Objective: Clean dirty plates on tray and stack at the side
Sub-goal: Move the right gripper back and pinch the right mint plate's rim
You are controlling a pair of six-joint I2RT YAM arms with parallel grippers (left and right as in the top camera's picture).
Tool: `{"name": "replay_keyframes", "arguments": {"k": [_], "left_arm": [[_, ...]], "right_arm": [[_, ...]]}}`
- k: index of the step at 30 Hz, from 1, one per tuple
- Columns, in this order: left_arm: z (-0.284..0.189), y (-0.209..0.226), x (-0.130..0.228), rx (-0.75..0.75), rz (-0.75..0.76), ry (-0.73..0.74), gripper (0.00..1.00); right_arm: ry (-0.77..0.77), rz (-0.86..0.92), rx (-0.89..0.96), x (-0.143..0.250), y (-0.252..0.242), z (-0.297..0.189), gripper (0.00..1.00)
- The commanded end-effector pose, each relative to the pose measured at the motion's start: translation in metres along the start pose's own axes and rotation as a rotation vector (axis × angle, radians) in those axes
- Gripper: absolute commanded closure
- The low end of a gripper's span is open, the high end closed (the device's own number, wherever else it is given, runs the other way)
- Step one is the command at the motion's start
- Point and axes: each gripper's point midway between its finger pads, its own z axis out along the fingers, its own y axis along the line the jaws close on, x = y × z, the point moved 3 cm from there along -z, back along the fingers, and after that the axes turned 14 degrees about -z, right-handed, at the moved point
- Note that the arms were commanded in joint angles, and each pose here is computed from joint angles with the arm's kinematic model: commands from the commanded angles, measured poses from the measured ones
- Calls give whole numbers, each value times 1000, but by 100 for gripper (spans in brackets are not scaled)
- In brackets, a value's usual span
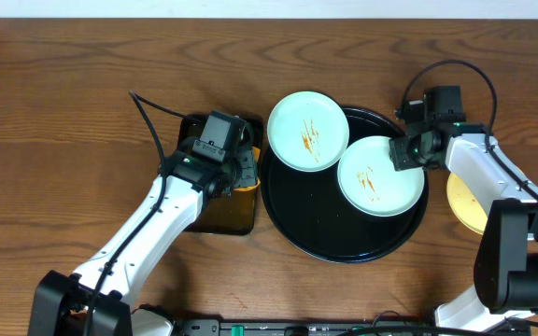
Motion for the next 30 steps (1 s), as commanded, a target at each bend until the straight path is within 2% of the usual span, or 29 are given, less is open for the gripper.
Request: {"name": "replay_keyframes", "arguments": {"k": [1,14,20,22,30], "left_arm": [[-5,-2,0,16,17,-5,91],[-5,-1,1,14,16,-2,92],[-5,-1,1,14,16,-2,92],[-5,-1,1,13,16,-1,92],[-5,-1,1,14,17,-1,92]], "right_arm": [[-34,-18,15,-11,-1,-7,46],[37,-13,16,2,-2,12,46],[105,-8,-27,17,6,12,55],[133,-5,-47,23,10,11,60],[180,69,-260,36,45,4,77]]}}
